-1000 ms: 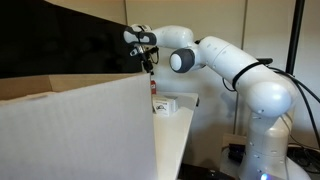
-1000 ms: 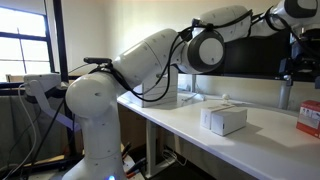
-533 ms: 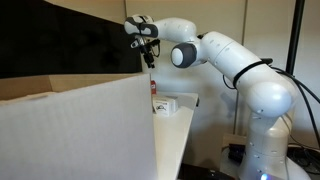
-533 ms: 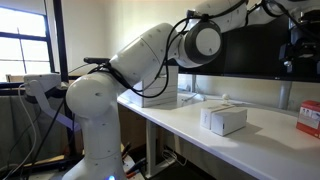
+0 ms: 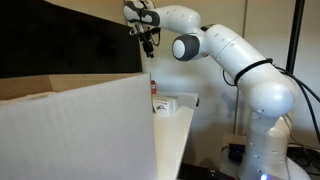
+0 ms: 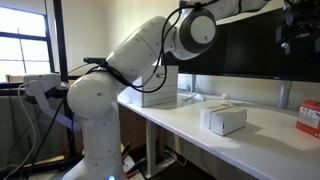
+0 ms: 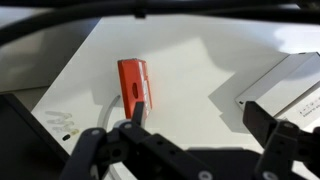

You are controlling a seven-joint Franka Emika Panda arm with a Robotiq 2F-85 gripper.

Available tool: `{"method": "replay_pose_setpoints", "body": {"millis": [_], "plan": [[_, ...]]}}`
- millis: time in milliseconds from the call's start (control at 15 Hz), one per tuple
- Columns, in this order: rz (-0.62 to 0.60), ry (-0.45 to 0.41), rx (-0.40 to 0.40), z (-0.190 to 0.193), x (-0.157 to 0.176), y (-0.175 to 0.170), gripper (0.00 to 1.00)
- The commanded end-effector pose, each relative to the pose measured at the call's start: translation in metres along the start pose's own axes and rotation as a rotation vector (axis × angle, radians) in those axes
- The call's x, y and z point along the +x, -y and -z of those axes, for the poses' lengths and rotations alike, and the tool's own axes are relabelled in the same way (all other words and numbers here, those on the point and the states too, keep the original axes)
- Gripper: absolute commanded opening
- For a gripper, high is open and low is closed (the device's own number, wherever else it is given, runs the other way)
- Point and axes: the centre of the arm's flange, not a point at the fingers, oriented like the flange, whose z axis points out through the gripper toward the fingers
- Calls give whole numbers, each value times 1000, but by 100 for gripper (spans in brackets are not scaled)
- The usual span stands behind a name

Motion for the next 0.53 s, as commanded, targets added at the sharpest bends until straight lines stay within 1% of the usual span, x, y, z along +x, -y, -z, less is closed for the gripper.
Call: {"method": "replay_pose_setpoints", "body": {"millis": [0, 467], "plan": [[-13, -16, -41, 0, -23, 75, 100], [-24, -79, -99, 63, -29, 112, 100]]}}
